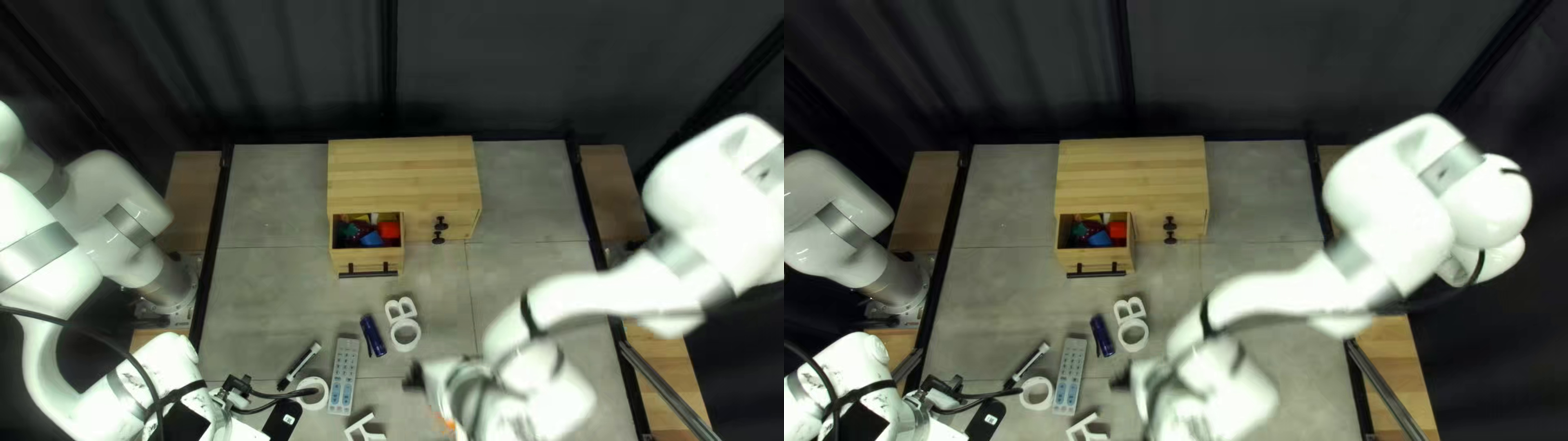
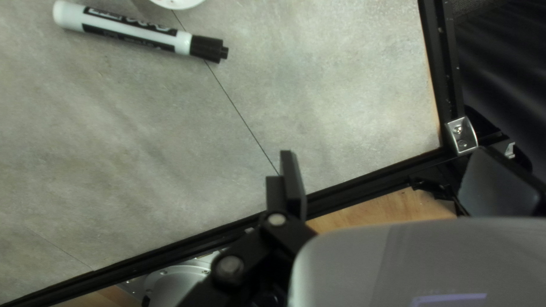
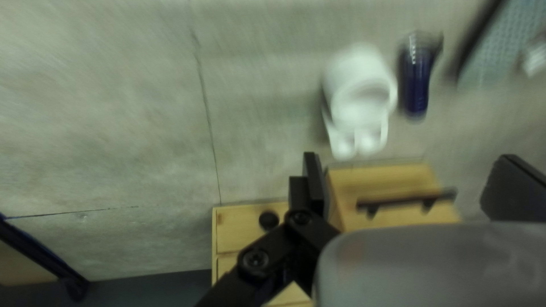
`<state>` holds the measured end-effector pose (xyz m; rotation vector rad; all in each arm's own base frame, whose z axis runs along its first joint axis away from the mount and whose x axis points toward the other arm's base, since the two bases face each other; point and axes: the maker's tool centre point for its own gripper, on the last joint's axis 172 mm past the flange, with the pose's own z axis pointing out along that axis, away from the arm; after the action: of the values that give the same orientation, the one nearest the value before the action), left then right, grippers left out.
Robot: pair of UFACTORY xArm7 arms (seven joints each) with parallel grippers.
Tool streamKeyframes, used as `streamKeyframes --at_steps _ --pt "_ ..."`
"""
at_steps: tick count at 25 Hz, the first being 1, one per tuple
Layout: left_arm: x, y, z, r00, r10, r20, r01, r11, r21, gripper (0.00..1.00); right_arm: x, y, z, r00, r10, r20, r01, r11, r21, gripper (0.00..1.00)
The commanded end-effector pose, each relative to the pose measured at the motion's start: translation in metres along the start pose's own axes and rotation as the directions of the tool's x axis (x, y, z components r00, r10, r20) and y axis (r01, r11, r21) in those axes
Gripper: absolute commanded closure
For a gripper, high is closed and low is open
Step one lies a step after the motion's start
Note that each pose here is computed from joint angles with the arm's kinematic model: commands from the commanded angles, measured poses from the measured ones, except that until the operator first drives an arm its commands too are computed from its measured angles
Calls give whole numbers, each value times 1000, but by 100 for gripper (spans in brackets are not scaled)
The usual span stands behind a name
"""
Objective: Open drawers and place objects into drawer and close
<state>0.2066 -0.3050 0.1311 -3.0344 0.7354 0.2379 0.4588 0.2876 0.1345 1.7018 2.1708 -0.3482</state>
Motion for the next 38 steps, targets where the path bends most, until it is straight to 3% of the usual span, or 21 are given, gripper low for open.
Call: streamKeyframes --at_steps 1,11,17,30,33,34,35,36,38 --pt "0 0 0 1000 0 0 0 1000 0 0 29 -12 13 995 -99 -5 99 995 -3 0" --pt "0 0 0 1000 0 0 0 1000 0 0 37 -10 54 975 -217 -43 215 976 -42 0" --pt "0 0 0 1000 0 0 0 1000 0 0 44 -2 63 952 -300 -58 298 953 -54 0" --pt "0 0 0 1000 0 0 0 1000 0 0 43 1 95 935 -339 -106 332 940 -77 2" --pt "0 0 0 1000 0 0 0 1000 0 0 43 3 96 935 -338 -111 331 941 -77 20" --pt "0 0 0 1000 0 0 0 1000 0 0 43 4 97 935 -336 -112 329 941 -77 43" --pt "0 0 0 1000 0 0 0 1000 0 0 44 5 98 935 -335 -114 328 941 -76 90" --pt "0 0 0 1000 0 0 0 1000 0 0 44 5 99 935 -335 -116 328 942 -76 96" --pt "0 0 0 1000 0 0 0 1000 0 0 45 6 99 935 -333 -119 326 942 -74 96"
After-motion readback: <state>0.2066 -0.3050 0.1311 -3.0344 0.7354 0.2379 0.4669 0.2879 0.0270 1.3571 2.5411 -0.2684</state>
